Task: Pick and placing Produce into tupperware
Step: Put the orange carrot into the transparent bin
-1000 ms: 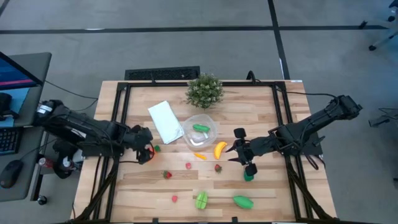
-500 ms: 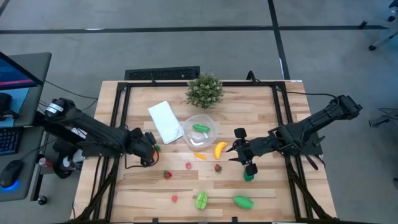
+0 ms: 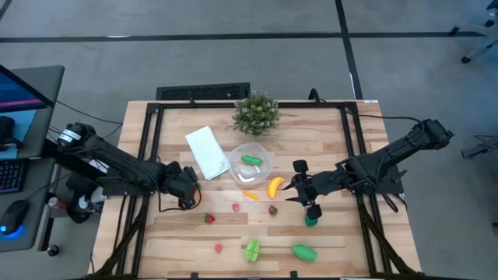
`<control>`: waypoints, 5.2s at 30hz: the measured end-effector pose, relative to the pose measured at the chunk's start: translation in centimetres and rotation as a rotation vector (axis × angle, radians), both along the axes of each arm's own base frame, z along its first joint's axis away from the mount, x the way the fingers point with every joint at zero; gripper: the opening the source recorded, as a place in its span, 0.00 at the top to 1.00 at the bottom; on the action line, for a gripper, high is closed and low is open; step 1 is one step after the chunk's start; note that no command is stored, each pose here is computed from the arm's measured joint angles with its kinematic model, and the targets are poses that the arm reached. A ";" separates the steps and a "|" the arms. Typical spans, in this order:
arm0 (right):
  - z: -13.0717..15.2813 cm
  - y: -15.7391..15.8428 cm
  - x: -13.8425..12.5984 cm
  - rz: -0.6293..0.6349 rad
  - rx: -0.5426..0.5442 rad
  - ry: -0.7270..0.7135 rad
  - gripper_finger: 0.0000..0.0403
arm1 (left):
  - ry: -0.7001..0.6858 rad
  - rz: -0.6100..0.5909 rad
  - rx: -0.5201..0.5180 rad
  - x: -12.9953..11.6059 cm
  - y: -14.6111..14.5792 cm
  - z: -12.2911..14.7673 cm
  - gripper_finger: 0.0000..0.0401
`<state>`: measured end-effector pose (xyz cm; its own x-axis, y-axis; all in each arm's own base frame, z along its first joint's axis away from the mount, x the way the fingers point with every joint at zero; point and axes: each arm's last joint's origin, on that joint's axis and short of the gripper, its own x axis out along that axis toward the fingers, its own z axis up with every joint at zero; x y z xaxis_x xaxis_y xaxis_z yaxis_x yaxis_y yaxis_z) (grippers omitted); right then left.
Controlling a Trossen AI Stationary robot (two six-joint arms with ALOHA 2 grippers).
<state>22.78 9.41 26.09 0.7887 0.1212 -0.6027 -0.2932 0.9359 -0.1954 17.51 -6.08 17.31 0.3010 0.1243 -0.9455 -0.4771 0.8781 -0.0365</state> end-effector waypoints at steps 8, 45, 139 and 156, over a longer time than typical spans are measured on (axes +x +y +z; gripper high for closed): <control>0.0 0.0 0.0 -0.002 0.005 0.000 0.64 | -0.011 -0.006 0.003 -0.1 0.1 -0.7 0.34; 0.0 0.1 0.0 -0.017 0.030 -0.001 0.64 | -0.006 -0.078 0.026 0.0 0.0 -3.7 0.34; -0.1 0.1 0.0 -0.017 0.028 0.001 0.64 | 0.003 -0.101 0.015 0.3 -0.2 -4.1 0.56; -0.1 0.1 0.0 -0.017 0.028 0.001 0.64 | -0.009 -0.104 0.017 0.5 -0.2 -4.1 0.54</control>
<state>22.78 9.47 26.01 0.7899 0.1251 -0.6003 -0.2776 0.9458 -0.1683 17.96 -6.27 13.24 0.3211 0.1082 -0.9408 -0.3833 0.9233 -0.0246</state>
